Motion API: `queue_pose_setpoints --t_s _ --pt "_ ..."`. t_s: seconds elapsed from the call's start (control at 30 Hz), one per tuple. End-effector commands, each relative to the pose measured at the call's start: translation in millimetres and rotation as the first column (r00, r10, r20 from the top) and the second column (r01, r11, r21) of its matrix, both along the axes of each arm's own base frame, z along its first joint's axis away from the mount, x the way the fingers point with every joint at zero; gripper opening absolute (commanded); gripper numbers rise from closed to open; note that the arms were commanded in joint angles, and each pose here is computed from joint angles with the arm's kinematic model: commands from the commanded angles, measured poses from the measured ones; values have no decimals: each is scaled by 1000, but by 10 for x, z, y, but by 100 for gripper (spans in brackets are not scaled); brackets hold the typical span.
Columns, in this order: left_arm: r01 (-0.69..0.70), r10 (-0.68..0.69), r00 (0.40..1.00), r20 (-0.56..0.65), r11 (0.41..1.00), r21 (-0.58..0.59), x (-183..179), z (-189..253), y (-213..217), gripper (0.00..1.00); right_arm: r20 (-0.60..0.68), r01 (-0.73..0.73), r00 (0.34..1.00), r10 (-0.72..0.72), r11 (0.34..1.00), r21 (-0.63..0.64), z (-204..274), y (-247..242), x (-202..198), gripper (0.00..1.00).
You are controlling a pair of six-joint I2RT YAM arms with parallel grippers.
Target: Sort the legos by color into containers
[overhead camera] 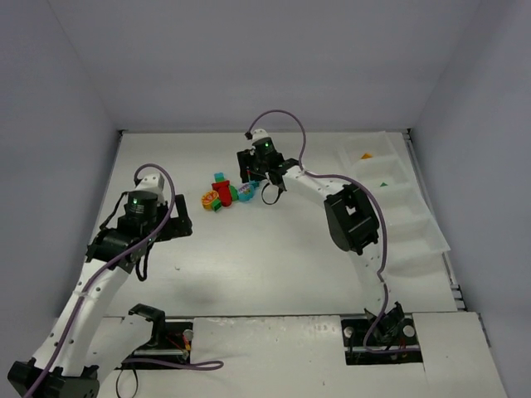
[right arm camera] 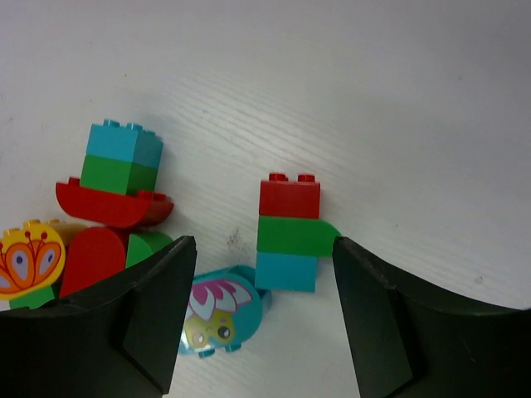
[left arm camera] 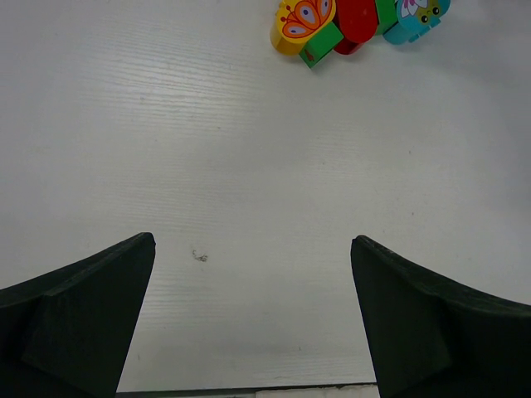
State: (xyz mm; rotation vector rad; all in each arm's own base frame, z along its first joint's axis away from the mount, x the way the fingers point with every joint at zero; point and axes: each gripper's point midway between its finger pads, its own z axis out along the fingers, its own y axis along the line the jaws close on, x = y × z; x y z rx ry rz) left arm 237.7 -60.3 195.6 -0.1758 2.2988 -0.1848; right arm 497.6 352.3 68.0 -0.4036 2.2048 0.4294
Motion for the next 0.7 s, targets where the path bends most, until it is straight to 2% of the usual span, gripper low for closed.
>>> queue_pose_setpoints --t_s 0.0,0.2,0.33,0.4,0.53,0.57,0.67 --pt "-3 4 1000 30 999 -34 -20 91 -34 97 106 40 993 -45 998 53 373 121 260 64" --pt "-13 15 999 39 999 -50 -75 126 -25 97 175 129 977 -119 991 -46 199 -15 540 63" --pt "-10 12 999 39 998 -59 -89 134 -36 97 183 126 977 -113 990 -59 154 -39 616 57" --pt "-10 12 999 38 998 -61 -90 135 -40 97 179 123 978 -109 990 -65 133 -59 612 50" --pt "-2 4 999 36 998 -67 -83 132 -62 97 150 142 980 -131 988 -66 121 -187 519 27" --pt "0 2 999 37 998 -68 -79 141 -65 97 141 163 978 -153 985 -59 124 -236 495 17" --pt "7 -4 999 39 997 -72 -68 151 -83 97 115 253 963 -244 965 -70 117 -480 326 2"
